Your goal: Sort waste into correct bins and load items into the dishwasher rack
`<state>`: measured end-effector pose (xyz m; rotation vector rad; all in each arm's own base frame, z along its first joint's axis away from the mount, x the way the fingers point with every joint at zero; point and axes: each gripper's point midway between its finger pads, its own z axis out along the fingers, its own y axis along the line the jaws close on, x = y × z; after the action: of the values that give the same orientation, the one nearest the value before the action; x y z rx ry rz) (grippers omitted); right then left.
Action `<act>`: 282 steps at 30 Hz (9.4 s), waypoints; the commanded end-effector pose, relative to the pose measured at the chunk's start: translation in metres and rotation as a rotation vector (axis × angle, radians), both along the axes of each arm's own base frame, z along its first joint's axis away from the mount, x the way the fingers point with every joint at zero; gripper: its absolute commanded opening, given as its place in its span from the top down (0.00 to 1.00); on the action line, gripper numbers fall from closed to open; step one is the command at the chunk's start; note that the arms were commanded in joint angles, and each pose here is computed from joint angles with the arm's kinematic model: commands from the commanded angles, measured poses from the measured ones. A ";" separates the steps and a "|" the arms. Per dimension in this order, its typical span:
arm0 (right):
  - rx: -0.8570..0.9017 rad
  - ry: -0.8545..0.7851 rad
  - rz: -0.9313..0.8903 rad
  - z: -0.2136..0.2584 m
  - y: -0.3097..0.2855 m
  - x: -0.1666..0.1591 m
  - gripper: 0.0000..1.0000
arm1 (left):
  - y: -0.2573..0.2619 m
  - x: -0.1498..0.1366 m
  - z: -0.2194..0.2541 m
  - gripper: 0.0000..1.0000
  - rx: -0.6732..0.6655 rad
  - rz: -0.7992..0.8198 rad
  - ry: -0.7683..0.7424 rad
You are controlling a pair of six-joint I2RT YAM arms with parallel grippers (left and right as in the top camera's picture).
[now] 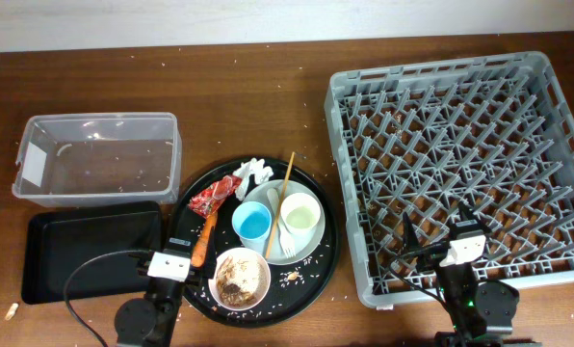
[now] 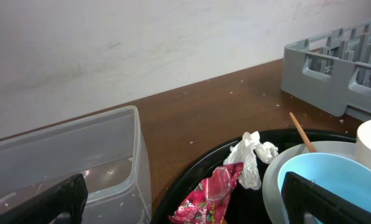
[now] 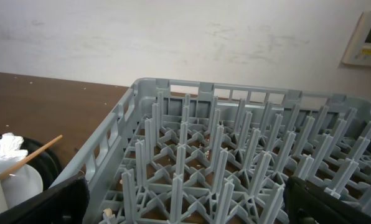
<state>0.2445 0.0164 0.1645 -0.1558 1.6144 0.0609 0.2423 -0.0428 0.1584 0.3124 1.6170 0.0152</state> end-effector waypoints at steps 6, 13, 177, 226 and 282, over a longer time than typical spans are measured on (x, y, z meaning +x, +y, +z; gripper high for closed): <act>-0.002 0.001 -0.002 -0.002 -0.001 0.000 0.01 | 0.000 0.000 -0.001 0.01 0.015 -0.005 -0.003; -0.002 0.001 -0.002 -0.002 -0.001 0.000 0.01 | 0.000 0.000 -0.001 0.01 0.015 -0.005 -0.003; 0.406 0.696 0.370 0.194 0.066 -0.079 0.13 | -0.149 0.041 0.146 1.00 -0.517 -0.919 0.918; 0.336 1.320 -0.415 0.038 -0.038 -0.011 0.16 | -0.158 0.038 0.148 0.00 -0.415 -0.937 0.849; -0.212 1.209 0.223 -0.055 0.250 0.065 0.48 | 0.020 0.037 0.058 0.01 -0.274 0.352 1.103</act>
<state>0.3224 0.2502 0.1525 -0.5642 2.6825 0.2177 0.2805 -0.0265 0.2146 -0.2188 2.7250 -0.1460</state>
